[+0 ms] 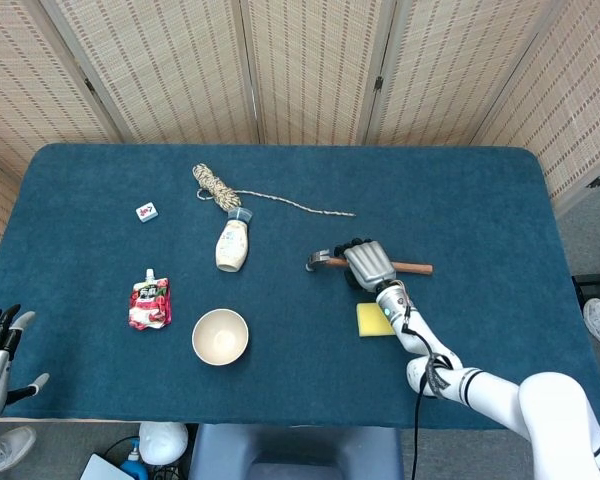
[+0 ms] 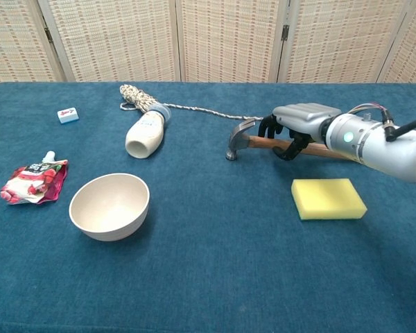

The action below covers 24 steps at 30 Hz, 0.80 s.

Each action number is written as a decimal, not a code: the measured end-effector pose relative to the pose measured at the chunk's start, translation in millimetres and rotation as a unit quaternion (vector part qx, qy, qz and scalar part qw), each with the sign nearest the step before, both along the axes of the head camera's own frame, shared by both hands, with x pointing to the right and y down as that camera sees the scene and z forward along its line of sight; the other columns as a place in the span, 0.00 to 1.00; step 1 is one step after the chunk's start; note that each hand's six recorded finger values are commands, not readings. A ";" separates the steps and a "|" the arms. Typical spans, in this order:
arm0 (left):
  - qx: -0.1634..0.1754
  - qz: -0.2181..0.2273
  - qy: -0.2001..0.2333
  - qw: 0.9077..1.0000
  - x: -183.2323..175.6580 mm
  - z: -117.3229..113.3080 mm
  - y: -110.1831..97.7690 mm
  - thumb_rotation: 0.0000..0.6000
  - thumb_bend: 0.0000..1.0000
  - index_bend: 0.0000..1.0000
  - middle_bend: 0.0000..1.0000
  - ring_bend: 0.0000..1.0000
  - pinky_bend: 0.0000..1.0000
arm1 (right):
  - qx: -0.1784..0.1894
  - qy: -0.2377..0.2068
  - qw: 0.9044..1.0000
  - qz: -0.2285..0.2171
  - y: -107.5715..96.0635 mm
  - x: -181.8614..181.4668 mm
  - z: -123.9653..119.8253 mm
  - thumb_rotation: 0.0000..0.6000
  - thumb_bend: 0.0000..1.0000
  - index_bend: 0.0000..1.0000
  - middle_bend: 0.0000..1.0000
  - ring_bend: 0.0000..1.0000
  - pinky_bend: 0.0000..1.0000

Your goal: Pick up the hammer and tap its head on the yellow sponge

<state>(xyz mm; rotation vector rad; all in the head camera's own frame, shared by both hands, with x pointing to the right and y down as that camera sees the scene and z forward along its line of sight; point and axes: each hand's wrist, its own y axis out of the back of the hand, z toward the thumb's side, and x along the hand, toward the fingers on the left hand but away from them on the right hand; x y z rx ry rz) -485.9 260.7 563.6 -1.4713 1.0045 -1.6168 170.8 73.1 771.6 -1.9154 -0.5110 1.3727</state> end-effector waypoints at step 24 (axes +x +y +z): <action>-0.004 -0.003 -0.001 1.000 -2.8 1.2 1.9 1.00 0.14 0.16 0.09 0.05 0.23 | -0.009 0.012 1.000 0.020 -0.5 0.8 9.3 1.00 0.46 0.37 0.42 0.29 0.37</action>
